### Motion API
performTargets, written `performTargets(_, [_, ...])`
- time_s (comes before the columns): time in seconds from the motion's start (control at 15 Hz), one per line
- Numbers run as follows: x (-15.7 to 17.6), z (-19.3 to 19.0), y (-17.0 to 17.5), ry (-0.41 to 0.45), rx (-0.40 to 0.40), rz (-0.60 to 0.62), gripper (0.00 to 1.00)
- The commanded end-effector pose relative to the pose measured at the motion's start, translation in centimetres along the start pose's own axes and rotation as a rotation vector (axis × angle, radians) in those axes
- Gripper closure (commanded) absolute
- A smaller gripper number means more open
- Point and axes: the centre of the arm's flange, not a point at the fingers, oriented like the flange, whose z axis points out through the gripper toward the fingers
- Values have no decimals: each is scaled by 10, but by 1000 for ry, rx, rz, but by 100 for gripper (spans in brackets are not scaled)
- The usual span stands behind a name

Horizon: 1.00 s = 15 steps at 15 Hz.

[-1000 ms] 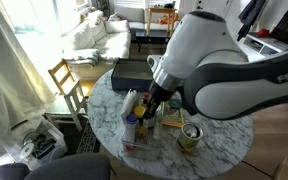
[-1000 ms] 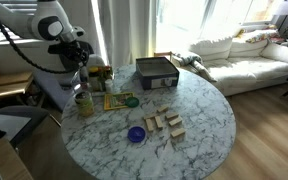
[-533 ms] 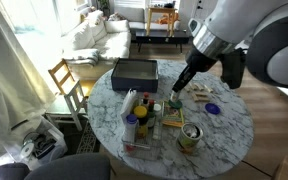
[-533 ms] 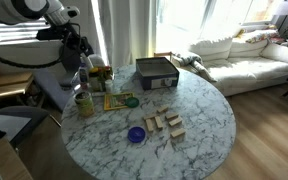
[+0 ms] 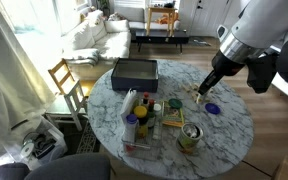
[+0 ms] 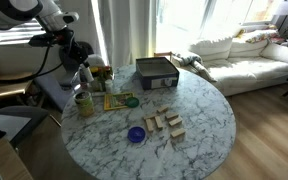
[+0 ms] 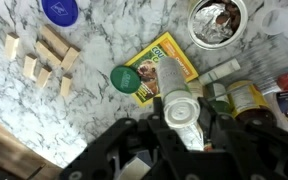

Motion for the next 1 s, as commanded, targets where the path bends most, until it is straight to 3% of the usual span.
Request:
performTargets(0.0, [2,-1,-1,2,1,-1,62])
performTargets(0.07, [2,-1,-1,3,1,-1,87])
performTargets(0.27, [-6,52,35,-88,17,112,87])
performTargets(0.47, [-19,96,56,-122,75,111,87])
performTargets(0.6, [-26,119,61,-103,113,87,87])
performTargets(0.93, [-35,161,56,-75,106,47,87])
